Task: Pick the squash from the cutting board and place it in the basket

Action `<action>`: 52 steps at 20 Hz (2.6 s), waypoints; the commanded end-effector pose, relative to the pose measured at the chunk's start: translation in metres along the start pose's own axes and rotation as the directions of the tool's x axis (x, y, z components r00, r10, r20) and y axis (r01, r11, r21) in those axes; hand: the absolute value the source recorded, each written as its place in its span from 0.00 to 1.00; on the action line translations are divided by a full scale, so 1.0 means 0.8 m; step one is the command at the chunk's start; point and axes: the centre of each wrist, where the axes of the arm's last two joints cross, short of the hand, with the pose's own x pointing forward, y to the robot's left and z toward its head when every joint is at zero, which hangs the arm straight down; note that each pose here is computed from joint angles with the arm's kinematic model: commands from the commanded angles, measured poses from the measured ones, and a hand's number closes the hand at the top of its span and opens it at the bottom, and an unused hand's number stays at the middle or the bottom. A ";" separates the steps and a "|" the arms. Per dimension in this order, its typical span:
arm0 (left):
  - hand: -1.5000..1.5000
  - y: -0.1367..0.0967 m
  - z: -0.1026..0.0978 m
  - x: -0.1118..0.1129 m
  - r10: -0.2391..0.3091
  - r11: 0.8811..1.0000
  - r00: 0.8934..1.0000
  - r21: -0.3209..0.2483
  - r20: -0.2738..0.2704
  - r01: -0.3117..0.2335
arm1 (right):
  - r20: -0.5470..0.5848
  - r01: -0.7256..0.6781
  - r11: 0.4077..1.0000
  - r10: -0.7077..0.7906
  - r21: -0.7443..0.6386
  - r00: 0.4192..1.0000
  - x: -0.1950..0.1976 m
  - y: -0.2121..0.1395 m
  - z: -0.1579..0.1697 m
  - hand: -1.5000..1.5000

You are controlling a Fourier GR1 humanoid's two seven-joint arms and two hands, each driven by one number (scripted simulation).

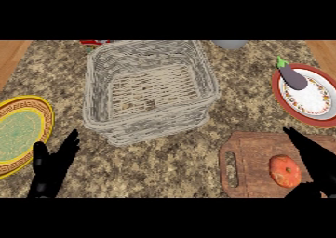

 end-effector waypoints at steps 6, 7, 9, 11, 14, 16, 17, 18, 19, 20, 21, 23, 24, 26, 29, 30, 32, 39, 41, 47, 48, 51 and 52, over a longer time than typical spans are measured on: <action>0.50 0.017 0.020 -0.020 -0.003 1.000 0.997 0.010 -0.074 0.003 | -0.028 -0.020 1.000 0.021 0.012 0.999 -0.006 0.023 -0.009 0.00; 0.50 -0.004 0.015 -0.037 -0.001 1.000 0.998 0.002 -0.064 0.001 | -0.025 -0.007 1.000 0.007 0.024 1.000 -0.024 0.027 -0.028 0.00; 0.50 -0.013 -0.001 -0.021 0.009 1.000 0.998 0.017 -0.069 -0.008 | -0.012 -0.012 1.000 0.012 0.024 1.000 -0.017 0.039 -0.029 0.00; 0.50 -0.024 0.019 -0.015 -0.008 1.000 0.999 0.004 -0.052 0.008 | -0.011 -0.004 1.000 0.004 0.015 1.000 -0.032 0.033 -0.041 0.00; 0.50 0.010 -0.004 -0.034 -0.007 1.000 0.998 0.008 -0.069 0.007 | -0.012 -0.009 1.000 0.009 0.015 1.000 -0.027 0.035 -0.031 0.00; 0.50 0.014 0.005 -0.022 0.003 1.000 0.998 0.006 -0.061 -0.002 | -0.017 -0.009 1.000 0.009 0.024 1.000 -0.039 0.063 -0.034 0.00; 0.50 0.019 0.000 -0.029 -0.019 1.000 0.997 -0.012 -0.072 0.018 | -0.026 -0.013 1.000 0.014 0.018 1.000 0.005 0.025 -0.016 0.00; 0.50 0.011 0.008 -0.018 -0.007 1.000 0.998 0.009 -0.066 0.008 | -0.018 -0.031 0.999 0.032 0.038 0.999 -0.033 0.065 -0.034 1.00; 0.50 0.010 0.013 -0.013 -0.001 1.000 0.997 0.005 -0.072 0.001 | 0.021 -0.056 0.998 0.056 0.006 0.998 -0.028 0.046 -0.033 1.00; 0.50 0.004 0.008 -0.019 -0.004 1.000 0.998 -0.002 -0.061 0.004 | 0.038 -0.096 0.995 0.096 -0.014 0.995 -0.005 0.061 -0.026 1.00; 0.50 0.017 0.003 -0.019 0.005 1.000 0.997 0.011 -0.082 -0.004 | 0.067 -0.105 0.994 0.106 -0.025 0.992 -0.020 0.046 -0.017 1.00; 0.50 0.010 0.003 -0.020 0.001 1.000 0.997 -0.002 -0.079 -0.001 | 0.047 -0.142 0.989 0.144 -0.043 0.988 -0.026 0.033 -0.050 1.00; 0.50 0.013 0.011 -0.010 0.011 1.000 0.997 0.005 -0.073 -0.011 | 0.044 -0.168 0.984 0.171 -0.051 0.984 -0.016 0.057 -0.028 1.00; 0.50 0.002 0.008 -0.007 -0.009 1.000 0.997 -0.014 -0.076 0.008 | 0.044 -0.170 0.984 0.173 -0.059 0.984 -0.002 0.063 -0.045 1.00; 0.50 0.015 0.005 -0.034 0.012 1.000 0.998 0.007 -0.067 -0.012 | 0.049 -0.185 0.981 0.187 -0.054 0.981 -0.044 0.053 -0.031 1.00; 0.50 -0.009 0.002 -0.006 0.003 1.000 0.997 -0.010 -0.071 -0.004 | 0.057 -0.174 0.983 0.177 -0.056 0.983 -0.016 0.066 -0.058 1.00; 0.50 -0.003 0.002 -0.014 -0.027 1.000 0.997 0.001 -0.073 0.027 | 0.147 -0.174 0.979 0.188 -0.104 0.971 0.071 0.084 -0.013 1.00; 0.50 -0.017 -0.008 0.008 -0.055 0.995 0.998 -0.085 -0.012 0.054 | 0.481 -0.252 0.951 0.309 -0.181 0.820 0.266 0.139 0.071 1.00; 0.50 -0.016 -0.009 0.006 -0.052 0.996 0.998 -0.079 -0.035 0.049 | 0.489 -0.224 0.945 0.315 -0.236 0.814 0.282 0.143 0.094 1.00; 0.50 -0.013 -0.010 0.010 -0.049 0.996 0.998 -0.072 -0.030 0.047 | 0.623 0.354 0.930 -0.219 -0.099 0.751 0.283 0.109 0.145 1.00; 0.50 -0.011 -0.010 0.005 -0.040 0.997 0.998 -0.067 -0.048 0.037 | 0.661 0.418 0.901 -0.245 -0.114 0.710 0.288 0.100 0.156 1.00; 0.50 -0.018 -0.008 0.004 -0.029 0.996 0.999 -0.080 -0.041 0.026 | 0.703 0.537 0.829 -0.290 -0.154 0.649 0.302 0.086 0.172 1.00; 0.50 -0.010 -0.009 0.009 -0.049 0.997 0.998 -0.056 -0.042 0.046 | 0.706 0.568 0.810 -0.316 -0.146 0.633 0.305 0.083 0.176 1.00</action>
